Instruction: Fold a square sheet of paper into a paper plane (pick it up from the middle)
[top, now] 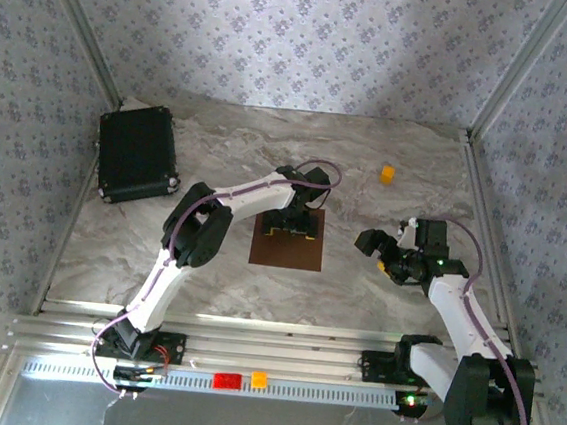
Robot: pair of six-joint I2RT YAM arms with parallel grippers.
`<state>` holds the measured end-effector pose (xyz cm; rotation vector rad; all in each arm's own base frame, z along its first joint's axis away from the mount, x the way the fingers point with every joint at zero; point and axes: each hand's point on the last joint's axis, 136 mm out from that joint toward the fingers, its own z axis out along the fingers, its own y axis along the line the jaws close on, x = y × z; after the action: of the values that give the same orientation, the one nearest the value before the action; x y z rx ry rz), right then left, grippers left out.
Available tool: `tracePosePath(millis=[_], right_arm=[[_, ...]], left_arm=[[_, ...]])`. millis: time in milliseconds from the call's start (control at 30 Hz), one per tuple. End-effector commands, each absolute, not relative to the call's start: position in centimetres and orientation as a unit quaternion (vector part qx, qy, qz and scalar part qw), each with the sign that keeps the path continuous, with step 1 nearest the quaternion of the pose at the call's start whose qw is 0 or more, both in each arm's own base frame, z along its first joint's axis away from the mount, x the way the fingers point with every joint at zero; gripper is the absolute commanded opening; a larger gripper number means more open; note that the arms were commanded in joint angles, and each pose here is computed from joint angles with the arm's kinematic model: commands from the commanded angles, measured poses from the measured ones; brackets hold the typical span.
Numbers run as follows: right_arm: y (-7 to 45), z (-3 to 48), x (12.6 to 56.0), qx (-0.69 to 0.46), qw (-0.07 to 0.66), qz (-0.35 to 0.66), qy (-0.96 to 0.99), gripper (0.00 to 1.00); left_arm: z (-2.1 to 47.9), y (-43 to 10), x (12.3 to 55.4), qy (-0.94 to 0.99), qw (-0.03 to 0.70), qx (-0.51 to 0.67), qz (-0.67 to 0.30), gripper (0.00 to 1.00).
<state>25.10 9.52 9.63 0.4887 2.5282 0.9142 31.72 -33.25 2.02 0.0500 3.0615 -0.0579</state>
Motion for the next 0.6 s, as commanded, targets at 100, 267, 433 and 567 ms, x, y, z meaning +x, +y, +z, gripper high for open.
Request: tracePosePath(millis=[100, 267, 433, 567], right_arm=[[9.30, 9.36, 24.64, 0.185, 0.198, 0.322, 0.907, 0.99], [9.32, 9.46, 24.69, 0.186, 0.199, 0.323, 0.906, 0.99], [9.28, 9.58, 24.73, 0.187, 0.201, 0.323, 0.906, 0.99], [9.21, 9.51, 24.67, 0.190, 0.200, 0.321, 0.906, 0.99]], left_arm=[[-2.86, -31.53, 28.73, 0.999, -0.036, 0.024, 0.027, 0.97], [-3.24, -32.11, 28.38, 0.999, -0.044, 0.024, 0.007, 0.97], [-3.12, -31.94, 28.47, 0.999, -0.041, 0.029, 0.012, 0.94], [-3.09, -31.99, 28.47, 0.999, -0.041, 0.032, 0.011, 0.92]])
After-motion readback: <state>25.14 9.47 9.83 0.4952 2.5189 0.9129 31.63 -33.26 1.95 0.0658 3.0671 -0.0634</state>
